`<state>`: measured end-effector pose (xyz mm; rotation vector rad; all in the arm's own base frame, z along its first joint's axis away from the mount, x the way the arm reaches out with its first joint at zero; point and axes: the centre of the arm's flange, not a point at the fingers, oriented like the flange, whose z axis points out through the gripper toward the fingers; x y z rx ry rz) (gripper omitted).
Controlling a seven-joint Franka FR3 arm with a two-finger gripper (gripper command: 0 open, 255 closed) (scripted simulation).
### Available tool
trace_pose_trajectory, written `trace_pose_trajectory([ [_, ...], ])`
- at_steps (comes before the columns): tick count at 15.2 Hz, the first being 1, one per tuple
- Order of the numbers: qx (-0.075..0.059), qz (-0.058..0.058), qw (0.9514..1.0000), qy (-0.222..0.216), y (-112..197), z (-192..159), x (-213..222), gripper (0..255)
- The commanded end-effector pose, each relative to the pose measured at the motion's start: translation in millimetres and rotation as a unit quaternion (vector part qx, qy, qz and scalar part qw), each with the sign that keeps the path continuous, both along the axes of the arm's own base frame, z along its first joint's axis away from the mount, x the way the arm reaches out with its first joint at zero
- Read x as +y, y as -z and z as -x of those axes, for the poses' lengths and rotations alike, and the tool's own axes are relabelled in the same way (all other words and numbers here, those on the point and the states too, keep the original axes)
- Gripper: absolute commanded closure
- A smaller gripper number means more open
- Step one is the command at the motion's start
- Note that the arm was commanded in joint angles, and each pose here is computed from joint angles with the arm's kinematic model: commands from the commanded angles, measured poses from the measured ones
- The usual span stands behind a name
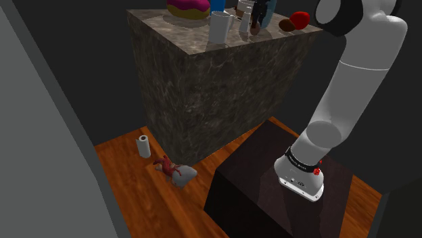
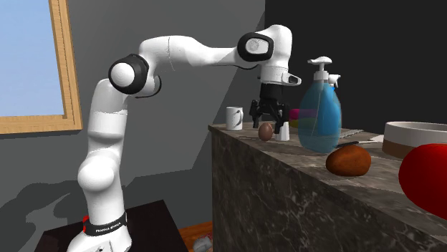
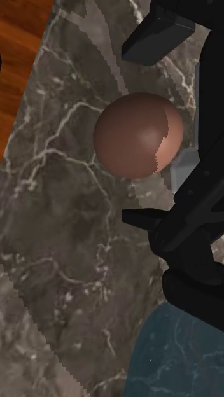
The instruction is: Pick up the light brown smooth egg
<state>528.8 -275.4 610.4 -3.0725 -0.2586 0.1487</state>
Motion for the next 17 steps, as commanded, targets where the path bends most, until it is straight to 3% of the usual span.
trace_pose_trajectory([
  [1, 0.0, 0.0, 1.0, 0.0, 4, 1, 1, 0],
  [2, 0.0, 0.0, 1.0, 0.0, 4, 1, 1, 255],
  [11, 0.0, 0.0, 1.0, 0.0, 4, 1, 1, 255],
  [17, 0.0, 0.0, 1.0, 0.0, -28, 1, 1, 255],
])
